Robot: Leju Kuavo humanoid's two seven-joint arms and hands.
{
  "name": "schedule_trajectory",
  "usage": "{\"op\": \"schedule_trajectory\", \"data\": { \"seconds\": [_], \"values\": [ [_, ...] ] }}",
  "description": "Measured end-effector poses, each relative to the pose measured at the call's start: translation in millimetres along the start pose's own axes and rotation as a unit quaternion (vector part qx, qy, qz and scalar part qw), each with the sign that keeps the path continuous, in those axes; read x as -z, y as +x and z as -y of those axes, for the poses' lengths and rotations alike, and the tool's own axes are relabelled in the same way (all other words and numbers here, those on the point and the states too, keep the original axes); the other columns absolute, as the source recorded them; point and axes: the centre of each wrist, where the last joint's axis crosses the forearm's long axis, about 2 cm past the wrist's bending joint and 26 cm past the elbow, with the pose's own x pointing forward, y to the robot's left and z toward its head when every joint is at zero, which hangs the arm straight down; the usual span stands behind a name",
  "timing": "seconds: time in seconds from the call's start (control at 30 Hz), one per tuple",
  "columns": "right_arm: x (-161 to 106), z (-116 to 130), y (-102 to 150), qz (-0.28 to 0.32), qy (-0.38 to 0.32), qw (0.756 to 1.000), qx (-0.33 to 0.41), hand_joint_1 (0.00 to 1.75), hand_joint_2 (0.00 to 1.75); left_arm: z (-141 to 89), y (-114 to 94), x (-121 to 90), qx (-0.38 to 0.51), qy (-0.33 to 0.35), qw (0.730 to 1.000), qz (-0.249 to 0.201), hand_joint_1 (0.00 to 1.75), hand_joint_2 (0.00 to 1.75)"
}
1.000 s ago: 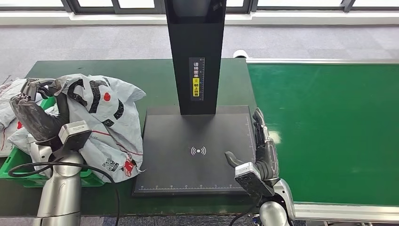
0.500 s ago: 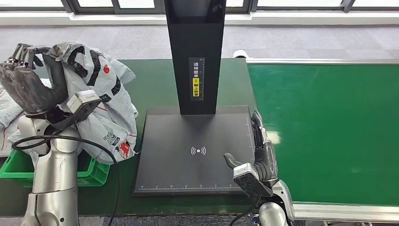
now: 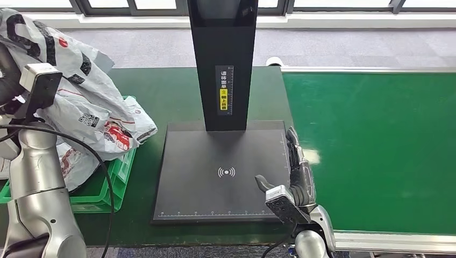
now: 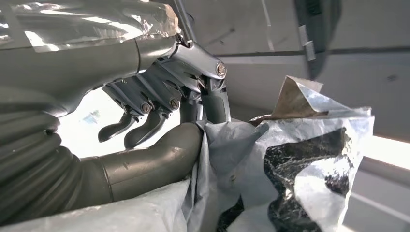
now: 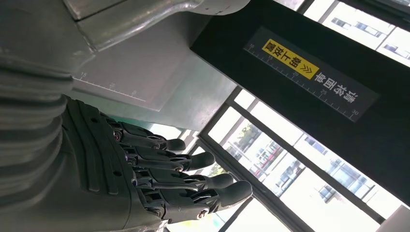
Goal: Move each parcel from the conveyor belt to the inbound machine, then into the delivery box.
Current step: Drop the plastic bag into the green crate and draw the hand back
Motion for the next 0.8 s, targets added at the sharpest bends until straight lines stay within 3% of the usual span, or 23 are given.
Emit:
{"op": "schedule_trajectory", "data": {
  "seconds": [0.33,0.6,0.8],
  "values": [
    [-1.0,1.3,-3.9,-0.017,0.008,1.0,-0.007,0.0,1.75,-6.1,-74.7,-19.1,0.076,-0.029,0.99,-0.118,1.75,1.75],
    [-0.3,0.6,-3.4,-0.023,0.011,1.0,-0.008,0.0,1.75,5.3,-97.0,-45.9,0.112,-0.101,0.973,-0.175,1.75,1.75],
    [-0.1,0.3,-3.1,-0.025,0.012,1.0,-0.009,0.0,1.75,11.4,-104.4,-62.1,0.118,-0.137,0.964,-0.192,1.75,1.75]
  ]
}}
